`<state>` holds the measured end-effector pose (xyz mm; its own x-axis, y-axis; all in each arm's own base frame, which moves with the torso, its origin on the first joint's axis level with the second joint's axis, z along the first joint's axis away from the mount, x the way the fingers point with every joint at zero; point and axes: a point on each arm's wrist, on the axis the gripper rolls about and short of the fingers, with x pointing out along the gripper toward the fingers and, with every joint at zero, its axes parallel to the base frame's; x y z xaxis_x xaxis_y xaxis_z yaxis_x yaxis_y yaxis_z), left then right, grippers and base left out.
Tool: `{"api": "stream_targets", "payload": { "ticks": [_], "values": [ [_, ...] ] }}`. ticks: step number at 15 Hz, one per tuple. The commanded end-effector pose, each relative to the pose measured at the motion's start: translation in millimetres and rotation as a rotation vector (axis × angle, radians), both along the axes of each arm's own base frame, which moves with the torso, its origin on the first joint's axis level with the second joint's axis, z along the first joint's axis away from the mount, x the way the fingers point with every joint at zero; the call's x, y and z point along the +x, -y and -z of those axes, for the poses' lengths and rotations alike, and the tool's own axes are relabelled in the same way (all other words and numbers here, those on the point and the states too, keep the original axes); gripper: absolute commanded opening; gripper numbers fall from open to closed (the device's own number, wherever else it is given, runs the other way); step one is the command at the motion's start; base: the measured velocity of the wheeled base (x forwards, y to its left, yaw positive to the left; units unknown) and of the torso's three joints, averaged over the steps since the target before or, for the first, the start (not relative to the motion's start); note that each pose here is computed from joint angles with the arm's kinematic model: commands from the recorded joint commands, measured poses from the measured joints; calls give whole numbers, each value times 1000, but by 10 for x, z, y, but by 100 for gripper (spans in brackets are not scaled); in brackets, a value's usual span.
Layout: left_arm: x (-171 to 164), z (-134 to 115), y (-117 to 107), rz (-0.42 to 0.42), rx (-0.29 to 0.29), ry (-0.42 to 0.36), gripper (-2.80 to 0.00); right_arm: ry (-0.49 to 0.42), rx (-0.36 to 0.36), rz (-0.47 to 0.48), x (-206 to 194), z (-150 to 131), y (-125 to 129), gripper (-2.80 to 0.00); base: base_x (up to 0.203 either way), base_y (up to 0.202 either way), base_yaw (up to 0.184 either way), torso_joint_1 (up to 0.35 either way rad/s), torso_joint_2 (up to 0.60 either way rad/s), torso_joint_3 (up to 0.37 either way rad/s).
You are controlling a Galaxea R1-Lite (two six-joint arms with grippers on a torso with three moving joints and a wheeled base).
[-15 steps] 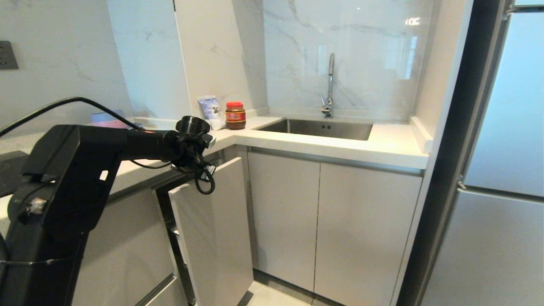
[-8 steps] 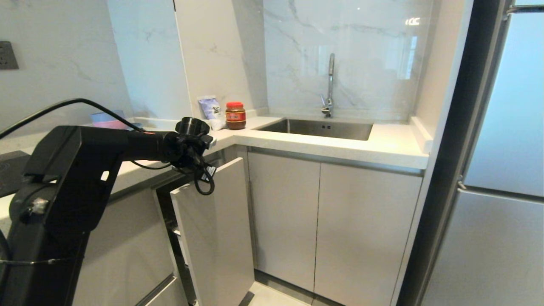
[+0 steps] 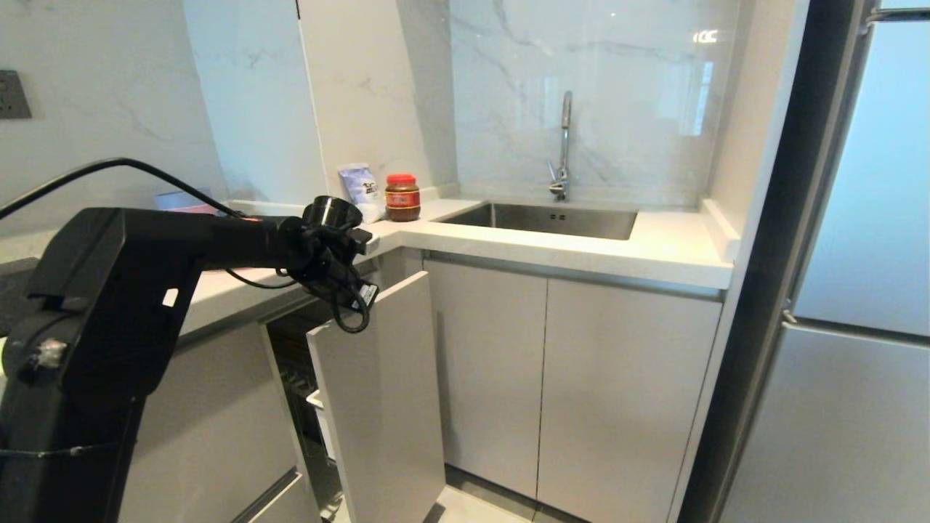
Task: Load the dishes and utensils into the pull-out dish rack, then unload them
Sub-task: Open the cupboard
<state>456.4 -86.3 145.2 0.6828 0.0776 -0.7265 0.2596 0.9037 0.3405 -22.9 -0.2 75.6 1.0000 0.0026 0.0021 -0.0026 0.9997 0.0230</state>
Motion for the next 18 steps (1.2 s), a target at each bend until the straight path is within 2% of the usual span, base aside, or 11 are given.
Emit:
{"api": "stream_targets", "payload": {
  "ticks": [1,6,14,18],
  "values": [
    [-51,-95,27,20,-16,6,-280,-2,0,-1,2,4,0,-280,0,0,0,0,0,0],
    [-127,-113,123,37,-43,-32,-280,-2,0,-1,2,4,0,-280,0,0,0,0,0,0],
    [-144,-98,181,71,-86,-50,-280,-2,0,-1,2,4,0,-280,0,0,0,0,0,0],
    [-179,-92,326,61,-121,-52,-280,-2,0,-1,2,4,0,-280,0,0,0,0,0,0]
  ]
}}
